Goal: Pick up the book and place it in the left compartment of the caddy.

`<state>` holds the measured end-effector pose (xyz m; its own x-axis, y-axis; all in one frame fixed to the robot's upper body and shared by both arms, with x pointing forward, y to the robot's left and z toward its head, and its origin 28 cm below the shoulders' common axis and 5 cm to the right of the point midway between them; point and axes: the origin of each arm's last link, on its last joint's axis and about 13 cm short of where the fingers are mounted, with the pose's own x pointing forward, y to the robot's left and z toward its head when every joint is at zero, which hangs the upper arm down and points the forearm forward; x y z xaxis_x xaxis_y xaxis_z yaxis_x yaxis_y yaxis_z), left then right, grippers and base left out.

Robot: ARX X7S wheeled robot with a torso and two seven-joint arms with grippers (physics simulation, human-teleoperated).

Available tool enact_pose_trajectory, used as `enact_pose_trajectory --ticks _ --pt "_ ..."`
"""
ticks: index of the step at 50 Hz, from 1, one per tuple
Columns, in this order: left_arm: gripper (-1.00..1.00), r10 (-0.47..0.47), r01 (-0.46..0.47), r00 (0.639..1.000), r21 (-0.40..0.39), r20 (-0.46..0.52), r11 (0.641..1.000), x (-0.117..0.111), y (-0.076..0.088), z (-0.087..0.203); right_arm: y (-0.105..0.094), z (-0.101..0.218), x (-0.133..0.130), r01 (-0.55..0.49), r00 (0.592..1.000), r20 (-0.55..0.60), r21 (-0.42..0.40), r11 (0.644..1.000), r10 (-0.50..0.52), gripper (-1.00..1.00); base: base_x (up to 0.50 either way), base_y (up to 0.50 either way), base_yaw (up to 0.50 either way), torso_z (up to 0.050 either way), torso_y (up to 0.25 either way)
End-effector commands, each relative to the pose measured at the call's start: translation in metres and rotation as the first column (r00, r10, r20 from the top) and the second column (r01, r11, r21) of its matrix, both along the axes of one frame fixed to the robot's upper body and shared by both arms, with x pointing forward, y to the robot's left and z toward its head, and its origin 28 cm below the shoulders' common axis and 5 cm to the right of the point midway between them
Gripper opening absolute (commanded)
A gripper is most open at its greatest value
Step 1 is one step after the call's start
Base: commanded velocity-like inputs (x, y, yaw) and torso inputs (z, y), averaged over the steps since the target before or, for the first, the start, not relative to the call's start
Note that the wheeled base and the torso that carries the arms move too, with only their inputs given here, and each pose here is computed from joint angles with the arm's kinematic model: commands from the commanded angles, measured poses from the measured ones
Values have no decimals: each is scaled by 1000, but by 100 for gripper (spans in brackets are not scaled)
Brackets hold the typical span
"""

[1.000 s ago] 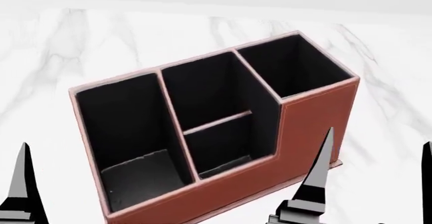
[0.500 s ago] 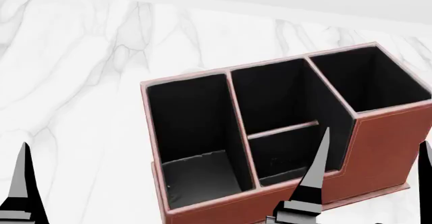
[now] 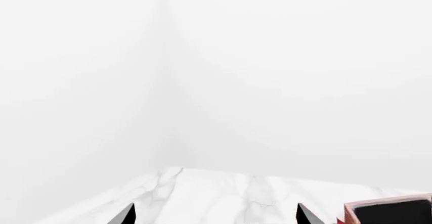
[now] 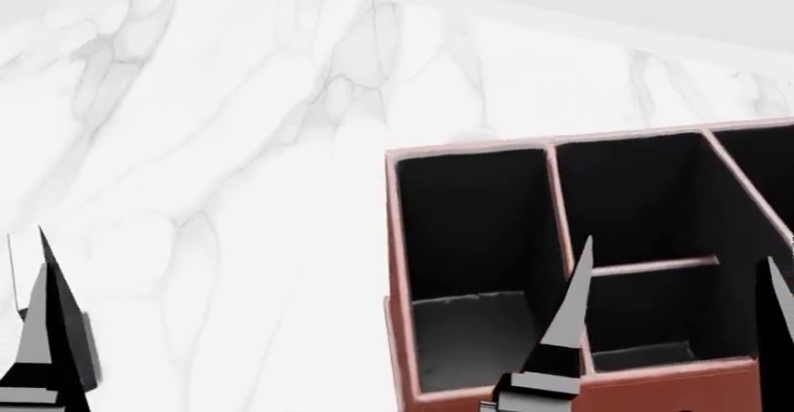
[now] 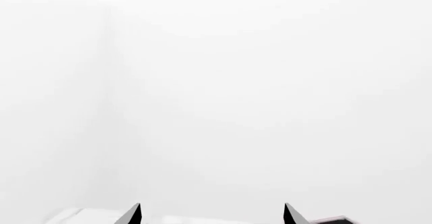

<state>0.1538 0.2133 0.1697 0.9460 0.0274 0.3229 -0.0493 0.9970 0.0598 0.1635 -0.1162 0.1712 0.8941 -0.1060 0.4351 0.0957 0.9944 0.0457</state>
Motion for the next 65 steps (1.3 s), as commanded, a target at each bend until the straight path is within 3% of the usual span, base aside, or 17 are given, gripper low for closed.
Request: enact_pose_trajectory --ticks 1,14,34,36,55,57,58,65 --pt "100 19 -18 1000 -35 12 999 10 2 -2 -3 0 3 5 1000 6 9 1000 -5 100 0 0 410 0 0" --pt "100 18 -17 1000 -36 12 999 9 2 -2 0 -1 5 -57 998 -19 26 998 58 100 6 -13 3 0 0" --pt "100 18 -18 1000 -36 12 999 10 2 -2 0 -3 6 -63 998 -23 21 998 63 100 201 -441 0 0 0" --pt "100 19 -18 1000 -36 11 999 9 2 -2 0 -3 7 -32 999 -38 -8 999 32 100 0 0 0 0 0" --pt "100 28 -28 999 -39 -18 999 14 5 -9 -1 -3 6 -46 998 -30 12 999 47 100 86 39 0 0 0" --pt "100 53 -52 997 3 -49 999 16 5 -12 -1 -3 7 -46 999 -28 11 999 46 100 0 0 0 0 0" --pt "100 32 -34 999 -40 -44 999 16 6 -11 -1 -2 6 -45 999 -26 10 999 46 100 0 0 0 0 0" --pt "100 97 -102 994 -102 -57 990 17 19 -14 -3 -5 7 -35 999 -32 11 999 36 100 0 0 0 0 0"
